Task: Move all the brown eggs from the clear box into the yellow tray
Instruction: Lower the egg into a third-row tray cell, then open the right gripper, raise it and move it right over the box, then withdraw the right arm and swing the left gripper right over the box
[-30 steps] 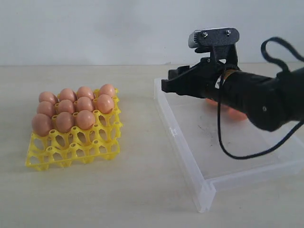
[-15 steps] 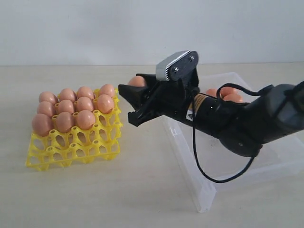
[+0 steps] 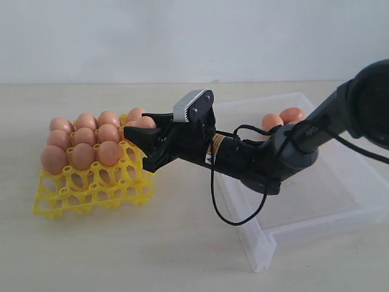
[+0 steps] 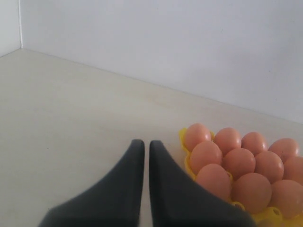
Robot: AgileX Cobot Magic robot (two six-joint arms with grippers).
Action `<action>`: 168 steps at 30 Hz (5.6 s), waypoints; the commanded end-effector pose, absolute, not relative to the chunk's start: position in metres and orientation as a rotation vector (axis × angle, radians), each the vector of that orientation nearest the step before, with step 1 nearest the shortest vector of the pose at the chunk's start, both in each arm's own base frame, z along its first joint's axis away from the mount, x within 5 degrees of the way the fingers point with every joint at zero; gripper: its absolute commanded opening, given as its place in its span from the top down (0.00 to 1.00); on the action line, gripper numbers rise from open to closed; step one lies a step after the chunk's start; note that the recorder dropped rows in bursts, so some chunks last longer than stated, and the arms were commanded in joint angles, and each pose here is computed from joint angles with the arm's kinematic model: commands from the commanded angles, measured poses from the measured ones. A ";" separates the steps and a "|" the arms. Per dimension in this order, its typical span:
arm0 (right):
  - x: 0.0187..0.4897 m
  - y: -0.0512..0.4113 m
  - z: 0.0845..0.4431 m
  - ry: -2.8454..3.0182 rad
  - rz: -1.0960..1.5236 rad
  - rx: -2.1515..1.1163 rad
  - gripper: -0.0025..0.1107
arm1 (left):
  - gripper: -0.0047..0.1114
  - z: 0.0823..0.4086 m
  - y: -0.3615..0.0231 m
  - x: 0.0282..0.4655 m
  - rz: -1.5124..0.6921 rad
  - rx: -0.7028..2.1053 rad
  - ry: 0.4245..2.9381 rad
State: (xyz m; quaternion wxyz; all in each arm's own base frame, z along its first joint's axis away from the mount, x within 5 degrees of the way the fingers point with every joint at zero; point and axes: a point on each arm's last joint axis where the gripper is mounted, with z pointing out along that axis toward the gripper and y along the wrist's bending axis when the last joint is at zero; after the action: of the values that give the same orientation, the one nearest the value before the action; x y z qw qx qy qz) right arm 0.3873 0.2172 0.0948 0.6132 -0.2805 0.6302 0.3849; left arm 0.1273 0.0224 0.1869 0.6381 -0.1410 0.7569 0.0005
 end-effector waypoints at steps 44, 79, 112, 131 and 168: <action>0.405 0.239 0.077 1.562 0.832 -0.734 0.96 | 0.93 0.187 0.022 0.126 -0.002 -0.316 1.728; 0.393 0.244 0.172 1.373 1.058 -0.726 0.66 | 0.93 0.187 0.022 0.126 0.002 -0.312 1.727; 0.349 0.078 0.190 2.443 -0.641 -0.484 0.98 | 0.93 0.187 0.022 0.126 0.002 -0.312 1.722; 0.358 0.018 0.210 2.443 -0.063 -0.292 0.98 | 0.93 0.261 -0.038 0.156 -0.576 0.346 1.677; 0.151 0.008 0.299 1.630 0.048 -0.032 0.98 | 0.93 0.266 -0.305 0.332 -0.744 0.742 1.929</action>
State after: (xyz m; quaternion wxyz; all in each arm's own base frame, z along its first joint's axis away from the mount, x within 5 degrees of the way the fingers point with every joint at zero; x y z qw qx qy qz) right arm 0.1621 0.0098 0.2990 0.6746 -0.0236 0.7376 0.0196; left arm 0.3279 -0.2882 0.2784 0.4743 0.2915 0.7793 -0.2877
